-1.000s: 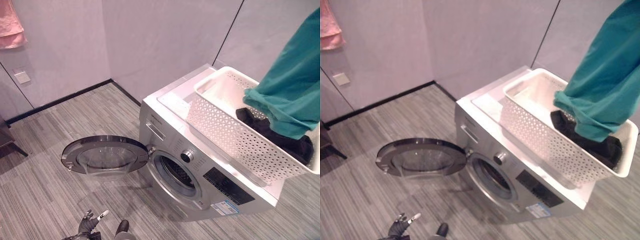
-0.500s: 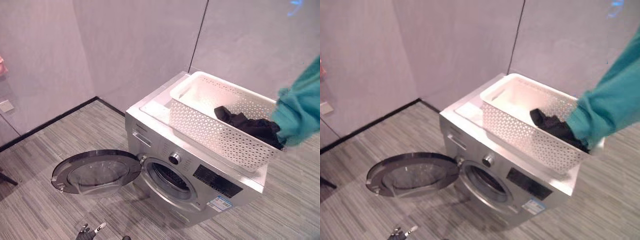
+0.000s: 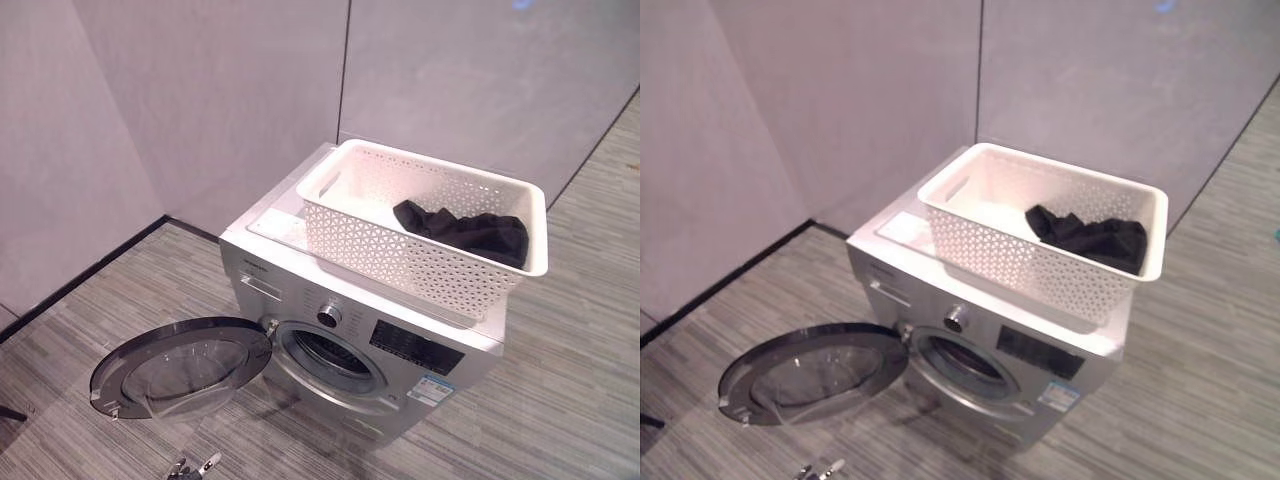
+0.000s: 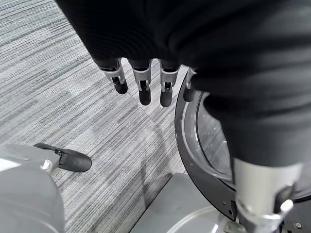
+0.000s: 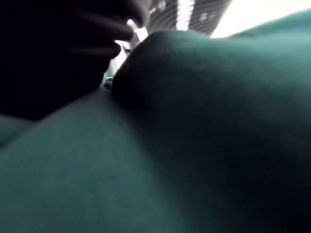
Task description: Grab the laundry basket,head to the washer,open it,put in the laundry and shut it.
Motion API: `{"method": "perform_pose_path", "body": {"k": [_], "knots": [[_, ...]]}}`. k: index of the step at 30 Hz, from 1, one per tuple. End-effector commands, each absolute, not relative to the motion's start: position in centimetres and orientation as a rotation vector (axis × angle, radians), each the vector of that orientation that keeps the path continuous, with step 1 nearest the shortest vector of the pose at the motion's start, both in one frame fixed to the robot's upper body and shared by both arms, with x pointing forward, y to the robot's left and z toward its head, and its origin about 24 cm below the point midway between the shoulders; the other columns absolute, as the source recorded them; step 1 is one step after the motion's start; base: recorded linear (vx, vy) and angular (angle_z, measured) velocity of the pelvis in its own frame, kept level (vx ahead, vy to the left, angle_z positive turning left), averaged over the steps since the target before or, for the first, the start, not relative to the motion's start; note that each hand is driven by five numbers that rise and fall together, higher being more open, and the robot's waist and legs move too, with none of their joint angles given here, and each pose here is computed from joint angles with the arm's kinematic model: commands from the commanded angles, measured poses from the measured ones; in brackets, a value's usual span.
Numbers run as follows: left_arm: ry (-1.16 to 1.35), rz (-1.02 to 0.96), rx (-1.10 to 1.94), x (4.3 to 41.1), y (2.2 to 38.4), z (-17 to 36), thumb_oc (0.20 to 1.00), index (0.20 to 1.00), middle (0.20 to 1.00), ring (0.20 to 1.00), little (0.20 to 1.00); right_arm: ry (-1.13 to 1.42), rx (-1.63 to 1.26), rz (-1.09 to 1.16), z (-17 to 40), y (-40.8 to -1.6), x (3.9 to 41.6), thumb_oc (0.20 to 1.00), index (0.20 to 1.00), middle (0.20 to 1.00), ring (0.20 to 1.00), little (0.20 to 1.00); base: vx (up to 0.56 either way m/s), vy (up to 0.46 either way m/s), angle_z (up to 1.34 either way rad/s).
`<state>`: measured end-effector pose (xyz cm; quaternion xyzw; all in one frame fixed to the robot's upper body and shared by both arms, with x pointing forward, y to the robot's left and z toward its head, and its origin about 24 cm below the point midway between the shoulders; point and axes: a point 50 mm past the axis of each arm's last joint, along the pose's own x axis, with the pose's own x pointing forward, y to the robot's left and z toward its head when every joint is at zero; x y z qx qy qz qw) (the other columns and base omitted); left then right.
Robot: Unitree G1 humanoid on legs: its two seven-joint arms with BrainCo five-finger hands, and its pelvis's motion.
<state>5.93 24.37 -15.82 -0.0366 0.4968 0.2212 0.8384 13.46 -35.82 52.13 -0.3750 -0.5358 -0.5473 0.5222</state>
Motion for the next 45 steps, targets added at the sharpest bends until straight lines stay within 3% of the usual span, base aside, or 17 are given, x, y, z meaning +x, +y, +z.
{"method": "perform_pose_path", "body": {"k": [1,2,3,5,9,14,23,28,37,39,45], "knots": [[0.986,0.431,-0.090,8.5,23.4,-15.6,1.000,1.000,1.000,1.000,1.000,-1.356,-0.963,-1.226,52.0,-34.4,13.0,0.200,0.200,0.200,0.200,0.200,-0.01,0.003,-0.23],[0.988,0.437,-0.091,8.4,23.4,-15.6,1.000,1.000,1.000,1.000,1.000,-1.355,-0.959,-1.220,51.8,-34.4,13.3,0.200,0.200,0.200,0.200,0.200,-0.02,0.012,-0.34],[0.996,0.480,-0.103,7.5,23.9,-15.7,1.000,1.000,1.000,1.000,1.000,-1.314,-0.904,-1.097,46.7,-34.5,17.3,0.200,0.200,0.200,0.200,0.200,-0.06,0.029,-0.27],[0.981,0.470,-0.024,7.9,26.2,-14.9,1.000,1.000,1.000,1.000,1.000,-1.208,-0.872,-1.104,39.3,-36.4,16.7,0.200,0.200,0.200,0.200,0.200,0.00,-0.002,0.26],[0.943,0.454,0.001,9.1,26.4,-14.5,1.000,1.000,1.000,1.000,1.000,-1.137,-0.902,-1.063,33.1,-35.2,15.8,0.200,0.200,0.200,0.200,0.200,0.02,-0.024,-0.07],[0.912,0.465,0.014,9.5,26.7,-14.2,1.000,1.000,1.000,1.000,1.000,-1.056,-0.987,-1.082,29.2,-33.7,14.3,0.200,0.200,0.200,0.200,0.200,0.01,-0.011,-0.10],[0.865,0.461,-0.021,10.3,26.0,-13.9,1.000,1.000,1.000,1.000,1.000,-0.755,-1.030,-1.145,23.5,-34.8,14.3,0.200,0.200,0.200,0.200,0.200,0.00,-0.005,-0.02],[0.881,0.466,-0.055,10.0,25.3,-14.3,1.000,1.000,1.000,1.000,1.000,-0.271,-1.045,-1.024,14.2,-34.8,13.3,0.200,0.200,0.200,0.200,0.200,0.01,-0.005,-0.03],[0.888,0.557,-0.089,8.5,26.3,-14.3,1.000,1.000,1.000,1.000,1.000,0.092,-1.120,-1.164,9.4,-37.8,8.4,0.200,0.200,0.200,0.200,0.200,0.01,-0.004,-0.04],[0.884,0.558,-0.090,8.5,26.3,-14.3,1.000,1.000,1.000,1.000,1.000,0.111,-1.113,-1.143,8.9,-37.6,8.3,0.200,0.200,0.200,0.200,0.200,-0.01,0.005,-0.12],[0.850,0.496,-0.072,9.6,25.4,-14.1,1.000,1.000,1.000,1.000,1.000,0.170,-0.706,-0.694,2.4,-31.0,12.6,0.200,0.200,0.200,0.200,0.200,-0.03,0.017,-0.14]]}}
